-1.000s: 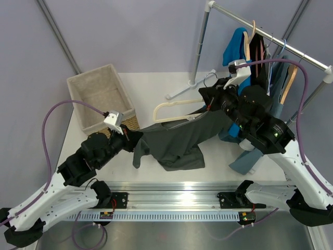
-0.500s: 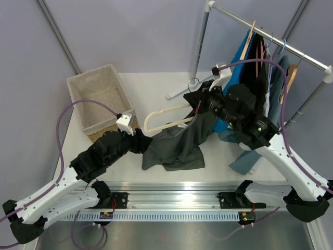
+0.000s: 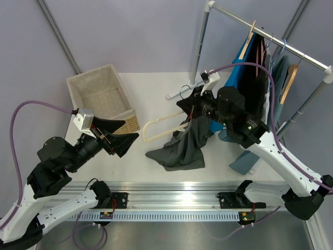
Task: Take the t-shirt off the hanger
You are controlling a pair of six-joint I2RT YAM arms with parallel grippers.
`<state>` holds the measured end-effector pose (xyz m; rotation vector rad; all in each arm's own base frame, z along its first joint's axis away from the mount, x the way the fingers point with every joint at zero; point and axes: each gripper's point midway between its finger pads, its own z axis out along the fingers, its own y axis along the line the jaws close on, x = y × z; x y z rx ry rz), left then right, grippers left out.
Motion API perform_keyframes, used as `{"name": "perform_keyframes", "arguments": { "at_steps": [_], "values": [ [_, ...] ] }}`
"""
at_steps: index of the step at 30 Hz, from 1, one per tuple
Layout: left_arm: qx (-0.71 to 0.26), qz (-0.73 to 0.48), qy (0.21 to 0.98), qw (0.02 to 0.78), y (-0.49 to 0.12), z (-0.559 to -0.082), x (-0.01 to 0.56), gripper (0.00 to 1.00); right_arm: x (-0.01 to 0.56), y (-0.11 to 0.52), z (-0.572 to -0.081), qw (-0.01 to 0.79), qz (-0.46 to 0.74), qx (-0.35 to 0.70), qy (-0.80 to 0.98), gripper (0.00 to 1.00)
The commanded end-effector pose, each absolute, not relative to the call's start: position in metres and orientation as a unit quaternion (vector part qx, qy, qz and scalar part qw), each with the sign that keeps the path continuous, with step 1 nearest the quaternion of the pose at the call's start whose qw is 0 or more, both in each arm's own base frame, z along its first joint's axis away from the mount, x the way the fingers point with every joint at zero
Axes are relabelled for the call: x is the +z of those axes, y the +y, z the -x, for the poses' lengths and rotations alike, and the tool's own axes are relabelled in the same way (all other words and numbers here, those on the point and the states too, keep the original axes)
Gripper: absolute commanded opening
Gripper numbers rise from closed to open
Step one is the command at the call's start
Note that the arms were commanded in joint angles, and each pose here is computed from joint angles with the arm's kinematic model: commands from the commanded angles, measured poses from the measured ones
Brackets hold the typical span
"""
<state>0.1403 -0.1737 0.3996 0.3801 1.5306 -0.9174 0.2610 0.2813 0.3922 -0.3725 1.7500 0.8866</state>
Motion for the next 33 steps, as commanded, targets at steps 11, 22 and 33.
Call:
{"name": "perform_keyframes", "arguments": {
  "at_steps": [11,22,33],
  "values": [
    [-0.364,-0.287,0.727,0.507,-0.227,-0.151,0.372,0.86,0.341,0.303,-0.286,0.518,0.153,0.364,0.759,0.0],
    [-0.295,-0.305,0.774,0.47,-0.231,-0.172,0.338,0.49,0.329,0.308,-0.291,0.512,0.161,0.356,0.765,0.0],
    [-0.334,-0.301,0.774,0.446,-0.242,-0.162,0.346,0.57,0.324,0.31,-0.289,0.507,0.172,0.36,0.764,0.0]
  ]
}}
